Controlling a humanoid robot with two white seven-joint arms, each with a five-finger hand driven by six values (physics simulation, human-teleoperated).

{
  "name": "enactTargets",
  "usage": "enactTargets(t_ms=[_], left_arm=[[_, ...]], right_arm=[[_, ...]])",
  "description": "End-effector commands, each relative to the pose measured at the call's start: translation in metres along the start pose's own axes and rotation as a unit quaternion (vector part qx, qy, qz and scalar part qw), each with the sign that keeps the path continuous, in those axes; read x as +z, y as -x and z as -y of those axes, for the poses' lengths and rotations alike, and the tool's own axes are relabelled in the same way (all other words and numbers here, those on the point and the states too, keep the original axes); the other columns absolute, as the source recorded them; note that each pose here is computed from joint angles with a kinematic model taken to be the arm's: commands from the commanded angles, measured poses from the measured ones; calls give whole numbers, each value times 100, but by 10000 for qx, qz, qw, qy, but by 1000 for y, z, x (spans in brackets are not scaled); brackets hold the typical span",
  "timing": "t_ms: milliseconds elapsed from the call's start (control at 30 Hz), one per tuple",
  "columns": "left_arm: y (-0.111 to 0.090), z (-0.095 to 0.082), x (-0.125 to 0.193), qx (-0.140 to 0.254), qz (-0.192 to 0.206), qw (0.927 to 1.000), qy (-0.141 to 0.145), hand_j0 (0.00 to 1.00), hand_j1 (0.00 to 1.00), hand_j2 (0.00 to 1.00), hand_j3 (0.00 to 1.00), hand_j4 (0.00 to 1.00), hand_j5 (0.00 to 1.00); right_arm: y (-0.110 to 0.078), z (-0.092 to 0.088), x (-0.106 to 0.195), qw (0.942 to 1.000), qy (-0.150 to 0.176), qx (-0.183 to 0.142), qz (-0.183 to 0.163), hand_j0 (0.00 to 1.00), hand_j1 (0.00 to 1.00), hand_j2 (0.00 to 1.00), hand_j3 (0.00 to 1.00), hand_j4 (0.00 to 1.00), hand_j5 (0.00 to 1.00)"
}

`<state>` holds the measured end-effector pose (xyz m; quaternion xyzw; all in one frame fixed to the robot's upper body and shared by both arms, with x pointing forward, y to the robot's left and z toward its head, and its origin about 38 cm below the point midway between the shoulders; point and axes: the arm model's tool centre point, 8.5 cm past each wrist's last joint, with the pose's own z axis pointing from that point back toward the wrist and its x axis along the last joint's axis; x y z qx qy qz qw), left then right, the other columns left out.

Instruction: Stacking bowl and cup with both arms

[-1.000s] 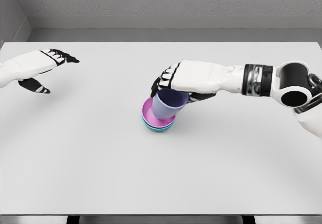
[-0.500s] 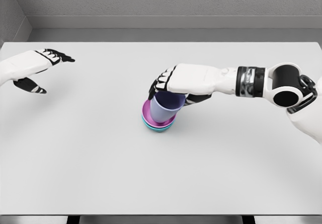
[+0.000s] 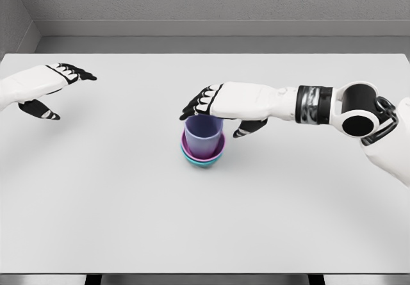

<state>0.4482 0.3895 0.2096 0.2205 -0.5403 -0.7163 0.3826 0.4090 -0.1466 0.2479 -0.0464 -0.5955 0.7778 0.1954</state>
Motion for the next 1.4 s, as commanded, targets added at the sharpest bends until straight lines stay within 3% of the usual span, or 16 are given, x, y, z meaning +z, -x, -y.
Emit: enactTargets(t_ms=[0,200,333,400,500,567,633,967,1033,1367], left_arm=[[-1,0,-1,28,13,10000,-5,100,100,100,100,100,100],[0,1,-1,23,2,10000,12,100,100,100,100,100,100],[1,1,0,20,-20,10000,22,100,100,100,100,100,100],[2,2,0,29,-32,10000,27,100,100,100,100,100,100],[0,2,-2,27,-10,10000,37,100,100,100,100,100,100],[0,3,-2,21,-12,10000,41,100,100,100,100,100,100],[0,2,-2,27,-10,10000,37,100,100,100,100,100,100],[1,2,-1,26,-13,10000,30,100,100,100,100,100,100],[0,2,-2,22,-4,10000,34,100,100,100,100,100,100],[0,2,-2,22,-4,10000,34,100,100,100,100,100,100]], right_arm=[[0,0,0,10000,5,-25,-5,99,99,99,99,99,99],[-1,1,-1,10000,-13,-10,7,99,99,99,99,99,99],[-4,15,3,9998,92,174,48,100,100,100,100,100,100],[-4,27,12,9993,187,324,3,100,100,100,100,100,100],[5,52,65,9953,438,811,-283,100,100,100,100,100,100],[12,47,100,9936,465,929,-453,100,100,100,100,100,100],[15,41,113,9932,472,930,-510,100,100,100,100,100,100],[44,13,134,9938,436,417,-934,100,100,100,100,100,100],[52,0,139,9934,356,225,-1071,100,100,100,100,100,100],[53,-1,144,9928,364,217,-1119,100,100,100,100,100,100]])
